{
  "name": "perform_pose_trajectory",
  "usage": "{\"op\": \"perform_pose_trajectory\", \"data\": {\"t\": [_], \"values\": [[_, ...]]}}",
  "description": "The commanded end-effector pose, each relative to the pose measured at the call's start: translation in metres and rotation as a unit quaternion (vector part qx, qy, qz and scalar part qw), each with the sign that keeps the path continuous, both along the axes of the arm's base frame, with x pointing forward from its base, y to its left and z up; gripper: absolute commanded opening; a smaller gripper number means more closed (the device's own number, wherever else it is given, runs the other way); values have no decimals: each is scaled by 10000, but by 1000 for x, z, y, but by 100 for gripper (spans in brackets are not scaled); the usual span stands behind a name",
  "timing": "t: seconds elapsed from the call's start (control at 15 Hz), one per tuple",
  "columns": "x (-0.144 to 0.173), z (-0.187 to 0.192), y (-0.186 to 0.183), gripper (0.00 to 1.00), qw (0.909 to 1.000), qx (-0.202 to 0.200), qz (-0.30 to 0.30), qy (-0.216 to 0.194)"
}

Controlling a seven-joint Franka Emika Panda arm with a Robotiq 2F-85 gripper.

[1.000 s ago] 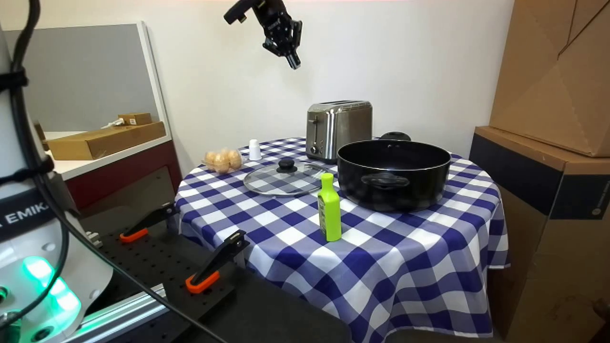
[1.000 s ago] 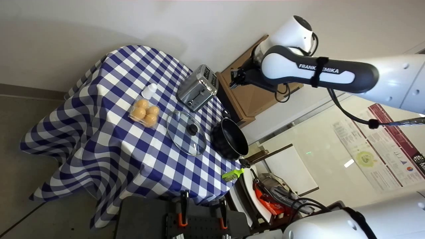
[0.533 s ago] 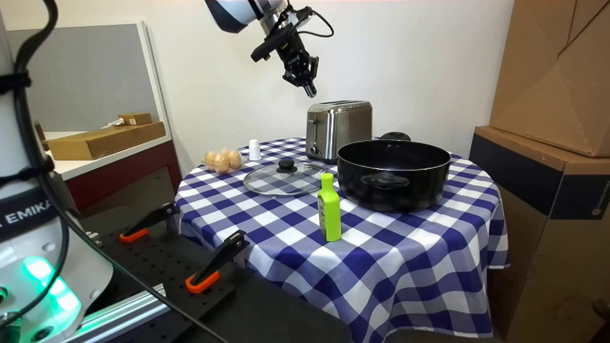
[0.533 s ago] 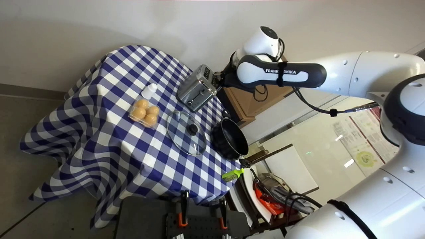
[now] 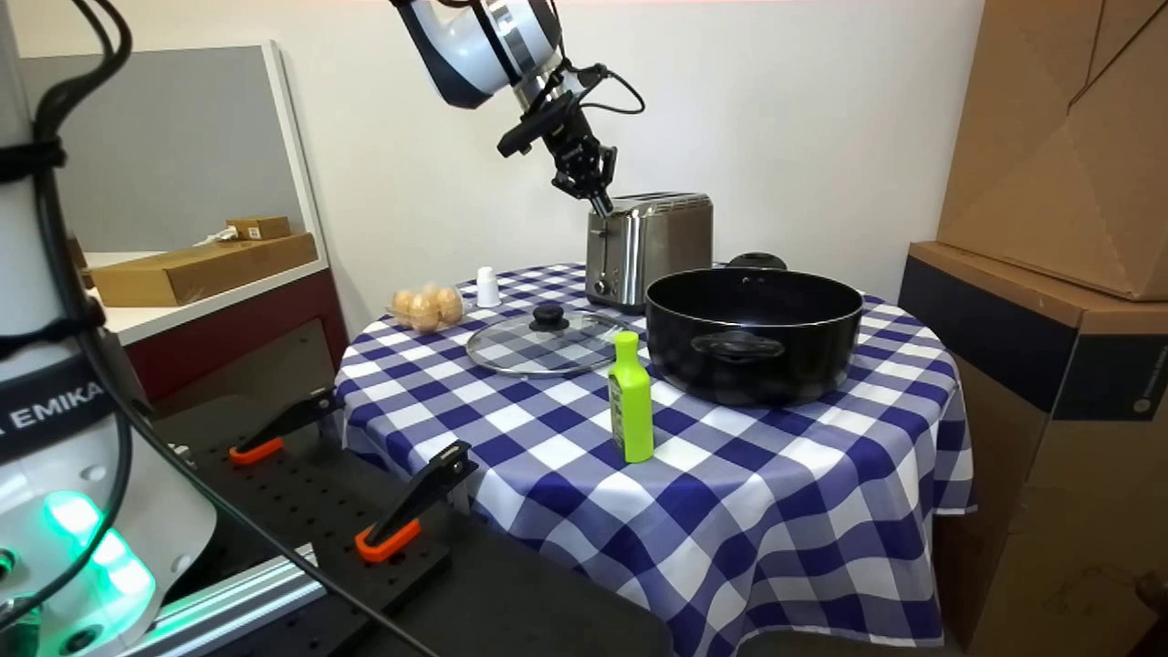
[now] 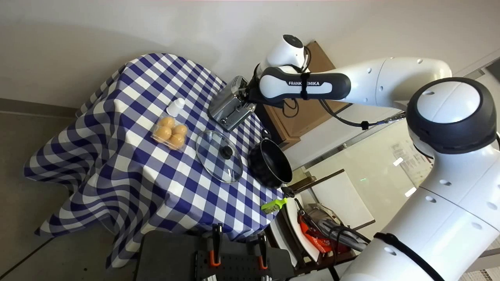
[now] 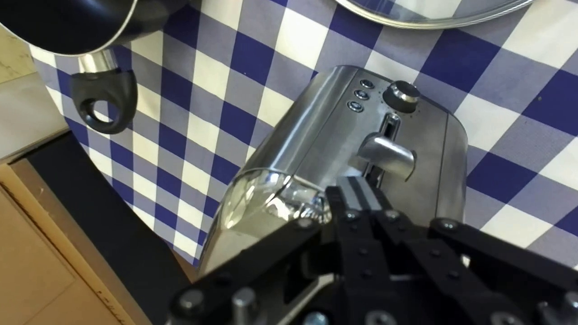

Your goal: Push the lever on the silver toaster downwards

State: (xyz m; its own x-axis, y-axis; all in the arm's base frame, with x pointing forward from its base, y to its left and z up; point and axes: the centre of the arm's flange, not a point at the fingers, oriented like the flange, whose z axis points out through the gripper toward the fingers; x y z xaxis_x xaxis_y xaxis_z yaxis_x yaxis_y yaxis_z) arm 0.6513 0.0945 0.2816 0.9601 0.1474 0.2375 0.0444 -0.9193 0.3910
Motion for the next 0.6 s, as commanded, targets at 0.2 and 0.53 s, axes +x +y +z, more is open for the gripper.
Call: {"op": "perform_pose_trajectory", "data": {"t": [0.2, 0.53], "values": [[18, -51, 29, 0, 9993, -194, 256, 197], [13, -104, 36, 0, 9978, -326, 292, 503]]}}
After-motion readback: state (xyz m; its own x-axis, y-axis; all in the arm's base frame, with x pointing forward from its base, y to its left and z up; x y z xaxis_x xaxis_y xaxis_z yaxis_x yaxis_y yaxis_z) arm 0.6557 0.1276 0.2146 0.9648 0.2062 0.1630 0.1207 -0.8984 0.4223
